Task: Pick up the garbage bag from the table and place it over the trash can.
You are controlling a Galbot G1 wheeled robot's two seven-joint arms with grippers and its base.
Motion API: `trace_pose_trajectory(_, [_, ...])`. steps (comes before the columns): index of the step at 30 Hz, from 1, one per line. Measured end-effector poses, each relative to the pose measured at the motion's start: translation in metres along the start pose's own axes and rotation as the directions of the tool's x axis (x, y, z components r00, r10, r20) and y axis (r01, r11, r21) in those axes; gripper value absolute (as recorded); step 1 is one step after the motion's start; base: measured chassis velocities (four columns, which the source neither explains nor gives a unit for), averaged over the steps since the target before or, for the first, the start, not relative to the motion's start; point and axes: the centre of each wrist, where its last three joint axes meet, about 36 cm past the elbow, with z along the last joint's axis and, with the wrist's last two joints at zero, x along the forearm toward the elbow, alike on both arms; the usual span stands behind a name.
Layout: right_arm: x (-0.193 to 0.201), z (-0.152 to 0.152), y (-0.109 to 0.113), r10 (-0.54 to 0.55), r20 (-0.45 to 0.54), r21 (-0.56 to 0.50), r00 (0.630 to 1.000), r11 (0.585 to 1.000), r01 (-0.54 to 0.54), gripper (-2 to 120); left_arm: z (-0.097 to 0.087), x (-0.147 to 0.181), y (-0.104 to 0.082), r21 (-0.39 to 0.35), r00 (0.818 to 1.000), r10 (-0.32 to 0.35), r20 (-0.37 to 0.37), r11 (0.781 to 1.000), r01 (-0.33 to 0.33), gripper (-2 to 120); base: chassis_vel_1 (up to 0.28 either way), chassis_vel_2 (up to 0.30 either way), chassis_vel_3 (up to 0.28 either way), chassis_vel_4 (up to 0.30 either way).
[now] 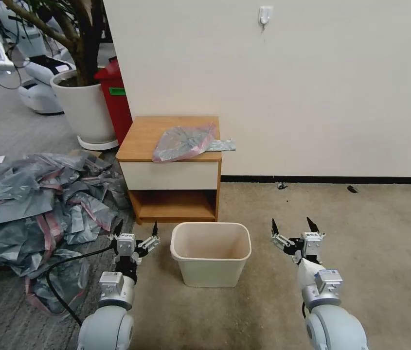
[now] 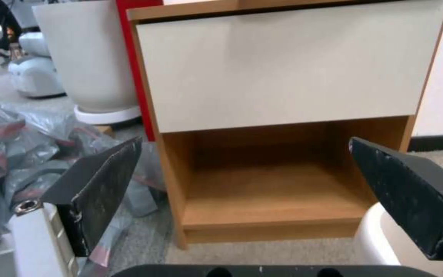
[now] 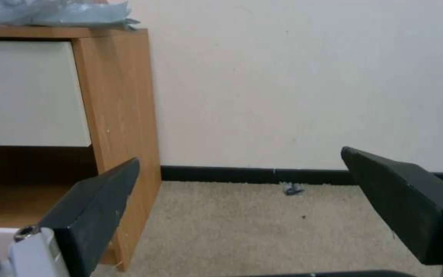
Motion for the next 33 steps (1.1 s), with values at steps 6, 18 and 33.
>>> trace_pose_trajectory(6, [0.0,0.0,0.0,0.0,0.0,0.0,1.0,1.0,0.0,100,0.0,0.0,0.0,0.0,1.0,0.0,0.0,1.0,0.0,100,0.0,0.0,0.0,0.0])
trace_pose_trajectory(18, [0.0,0.0,0.0,0.0,0.0,0.0,1.0,1.0,0.0,100,0.0,0.0,0.0,0.0,1.0,0.0,0.0,1.0,0.0,100,0.0,0.0,0.0,0.0])
trace_pose_trajectory(33, [0.0,0.0,0.0,0.0,0.0,0.0,1.0,1.0,0.0,100,0.0,0.0,0.0,0.0,1.0,0.0,0.0,1.0,0.0,100,0.0,0.0,0.0,0.0])
